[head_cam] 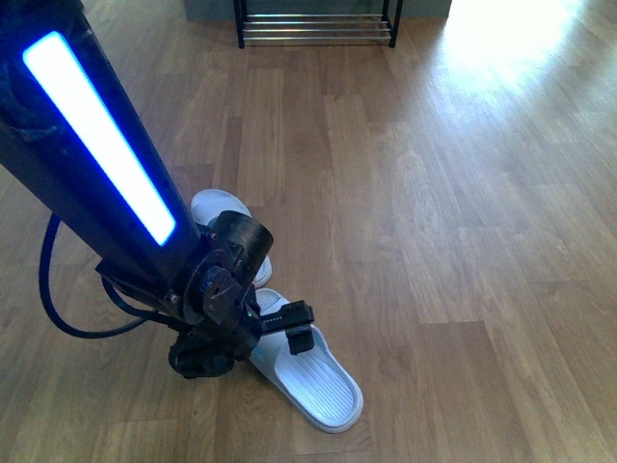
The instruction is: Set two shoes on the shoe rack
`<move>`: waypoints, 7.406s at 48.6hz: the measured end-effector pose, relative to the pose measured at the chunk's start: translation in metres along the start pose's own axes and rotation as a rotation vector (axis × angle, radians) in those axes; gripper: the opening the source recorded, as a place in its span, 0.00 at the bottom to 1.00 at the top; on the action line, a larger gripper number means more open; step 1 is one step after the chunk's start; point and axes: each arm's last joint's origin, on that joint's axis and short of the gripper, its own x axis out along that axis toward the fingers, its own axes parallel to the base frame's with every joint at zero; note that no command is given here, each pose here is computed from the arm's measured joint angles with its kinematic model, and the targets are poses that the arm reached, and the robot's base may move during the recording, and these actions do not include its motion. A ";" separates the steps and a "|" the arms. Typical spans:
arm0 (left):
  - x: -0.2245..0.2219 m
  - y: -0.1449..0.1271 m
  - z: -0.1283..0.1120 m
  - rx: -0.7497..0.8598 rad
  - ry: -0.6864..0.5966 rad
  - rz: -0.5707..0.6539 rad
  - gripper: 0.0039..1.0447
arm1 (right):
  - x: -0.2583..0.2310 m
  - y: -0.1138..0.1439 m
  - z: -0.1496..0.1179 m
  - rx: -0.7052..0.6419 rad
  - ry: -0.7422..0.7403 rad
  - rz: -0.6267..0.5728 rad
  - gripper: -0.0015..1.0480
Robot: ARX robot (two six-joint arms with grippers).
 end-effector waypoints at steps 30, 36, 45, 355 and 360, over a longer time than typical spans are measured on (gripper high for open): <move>0.050 0.019 0.012 0.131 -0.071 0.244 0.91 | 0.000 0.000 0.000 0.000 0.000 0.000 0.91; 0.049 0.023 0.013 0.188 -0.109 0.325 0.91 | 0.000 0.000 0.000 0.000 0.000 0.000 0.91; 0.049 0.030 0.014 0.210 -0.133 0.388 0.89 | 0.000 0.000 0.000 0.000 0.000 0.000 0.91; -0.394 0.104 -0.150 0.142 -1.353 0.754 0.02 | 0.186 -0.044 -0.339 -0.334 0.893 0.090 0.91; -0.394 0.104 -0.150 0.142 -1.353 0.754 0.02 | 0.190 -0.043 -0.342 -0.321 0.848 0.088 0.91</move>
